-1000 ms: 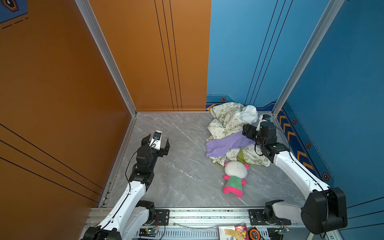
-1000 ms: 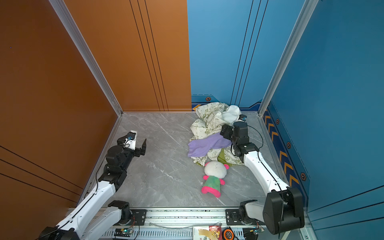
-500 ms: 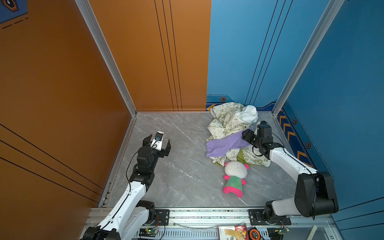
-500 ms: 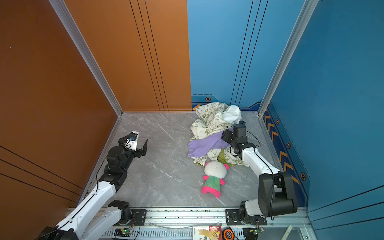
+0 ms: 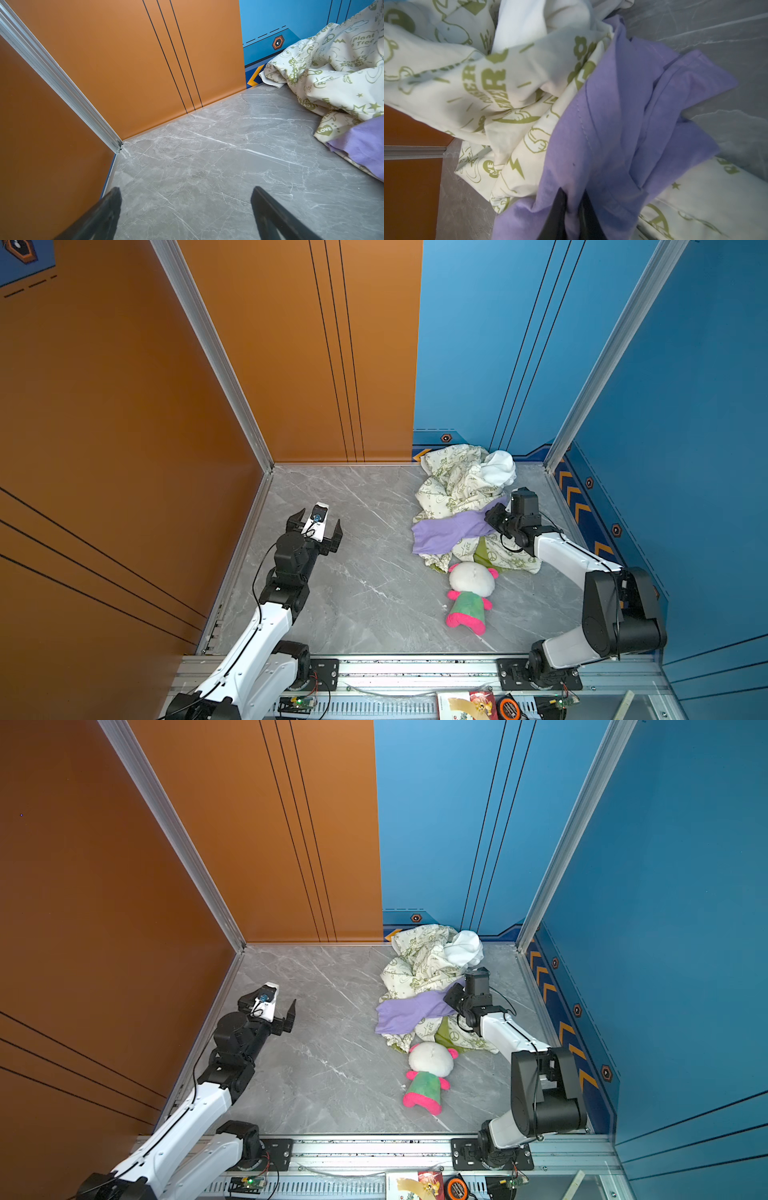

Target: Pick out a specific cloth from the pile

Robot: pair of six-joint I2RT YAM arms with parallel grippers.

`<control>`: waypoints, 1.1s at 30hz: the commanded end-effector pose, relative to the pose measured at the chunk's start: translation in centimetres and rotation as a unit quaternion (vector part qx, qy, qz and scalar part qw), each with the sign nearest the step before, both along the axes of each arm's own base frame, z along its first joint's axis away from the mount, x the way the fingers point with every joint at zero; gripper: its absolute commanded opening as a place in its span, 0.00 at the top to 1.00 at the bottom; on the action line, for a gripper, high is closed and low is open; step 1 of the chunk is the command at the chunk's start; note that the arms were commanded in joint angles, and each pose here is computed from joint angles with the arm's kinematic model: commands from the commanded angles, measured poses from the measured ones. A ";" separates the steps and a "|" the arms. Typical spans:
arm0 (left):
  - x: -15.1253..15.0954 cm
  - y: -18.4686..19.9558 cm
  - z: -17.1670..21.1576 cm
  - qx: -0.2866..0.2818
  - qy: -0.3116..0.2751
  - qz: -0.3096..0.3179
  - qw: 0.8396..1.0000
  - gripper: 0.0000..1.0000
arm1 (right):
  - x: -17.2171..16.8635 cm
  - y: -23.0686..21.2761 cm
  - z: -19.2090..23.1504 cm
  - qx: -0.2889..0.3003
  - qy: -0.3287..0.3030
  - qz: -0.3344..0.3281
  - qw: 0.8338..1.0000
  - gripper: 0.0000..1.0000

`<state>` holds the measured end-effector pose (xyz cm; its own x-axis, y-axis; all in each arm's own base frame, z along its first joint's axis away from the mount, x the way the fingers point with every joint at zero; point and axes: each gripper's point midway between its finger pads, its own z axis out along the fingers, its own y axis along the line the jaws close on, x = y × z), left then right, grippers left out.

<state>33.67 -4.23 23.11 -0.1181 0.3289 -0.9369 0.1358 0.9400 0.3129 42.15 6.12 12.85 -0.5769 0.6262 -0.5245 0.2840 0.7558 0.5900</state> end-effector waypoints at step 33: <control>-0.2 -0.3 0.3 0.013 -0.012 -0.002 1.000 0.02 | 0.5 -6.1 23.8 -0.023 -0.292 -0.108 0.950 0.95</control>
